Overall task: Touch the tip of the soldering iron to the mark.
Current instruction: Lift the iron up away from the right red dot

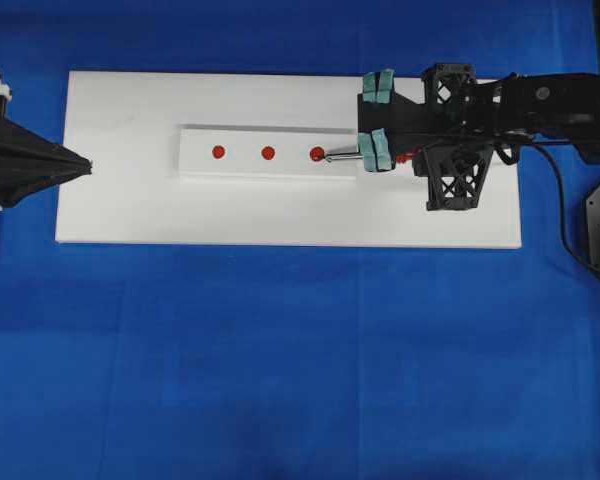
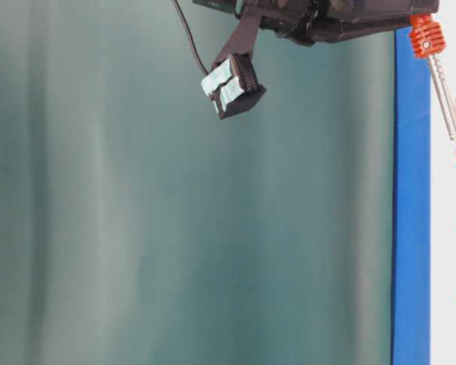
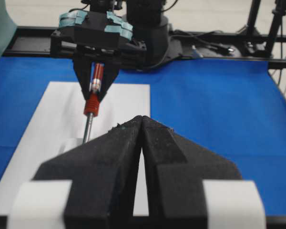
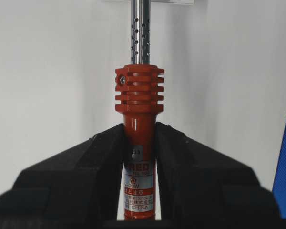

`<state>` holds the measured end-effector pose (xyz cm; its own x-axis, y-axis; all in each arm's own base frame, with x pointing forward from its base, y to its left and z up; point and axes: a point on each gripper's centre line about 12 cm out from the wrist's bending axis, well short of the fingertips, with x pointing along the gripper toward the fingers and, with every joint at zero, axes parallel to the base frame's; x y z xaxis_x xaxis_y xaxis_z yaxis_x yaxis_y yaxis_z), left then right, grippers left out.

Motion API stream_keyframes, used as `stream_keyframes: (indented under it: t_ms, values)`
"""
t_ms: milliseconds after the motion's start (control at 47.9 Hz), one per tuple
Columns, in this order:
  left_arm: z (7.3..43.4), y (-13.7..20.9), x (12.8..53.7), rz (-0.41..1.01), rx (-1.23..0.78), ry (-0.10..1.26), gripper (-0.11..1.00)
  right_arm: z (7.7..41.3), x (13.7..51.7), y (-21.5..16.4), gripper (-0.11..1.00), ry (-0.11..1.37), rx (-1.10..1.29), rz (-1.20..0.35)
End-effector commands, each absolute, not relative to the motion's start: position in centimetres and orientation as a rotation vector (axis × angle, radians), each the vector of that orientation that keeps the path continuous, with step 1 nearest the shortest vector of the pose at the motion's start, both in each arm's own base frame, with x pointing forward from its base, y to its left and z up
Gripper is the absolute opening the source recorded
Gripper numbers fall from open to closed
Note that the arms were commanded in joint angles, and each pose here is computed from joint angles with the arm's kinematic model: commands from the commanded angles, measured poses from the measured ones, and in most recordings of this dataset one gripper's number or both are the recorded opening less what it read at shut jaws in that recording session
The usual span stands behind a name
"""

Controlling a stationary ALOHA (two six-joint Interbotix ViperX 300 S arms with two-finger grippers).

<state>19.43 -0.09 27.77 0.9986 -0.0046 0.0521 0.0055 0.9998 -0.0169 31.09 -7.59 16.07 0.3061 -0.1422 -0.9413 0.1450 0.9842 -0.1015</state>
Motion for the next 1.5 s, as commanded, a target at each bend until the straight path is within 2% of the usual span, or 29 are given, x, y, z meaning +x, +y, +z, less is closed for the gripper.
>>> stream_keyframes:
  t_ms: [0,606,940,1128,1275,1483]
  values:
    - [28.2,-0.1,19.6,-0.004,-0.017,-0.067,0.0,16.9,31.6,-7.6,0.06,1.213,-0.003,-0.191]
    - [28.3,-0.1,19.6,-0.004,-0.019,-0.069,0.0,17.7,31.8,-7.8,0.06,1.197,-0.01,-0.196]
    - [28.2,-0.1,19.6,-0.004,-0.019,-0.067,0.0,26.5,31.5,-7.9,0.06,1.034,-0.026,-0.23]
    - [28.3,-0.1,19.6,-0.004,-0.019,-0.074,0.0,30.3,30.7,-8.0,0.06,1.013,-0.041,-0.253]
    - [28.4,-0.1,19.5,-0.004,-0.019,-0.078,0.0,32.1,30.2,-8.2,0.06,1.022,-0.063,-0.275]
    - [28.4,-0.1,19.6,-0.004,-0.019,-0.077,0.0,32.3,30.1,-8.4,0.06,1.023,-0.075,-0.284]
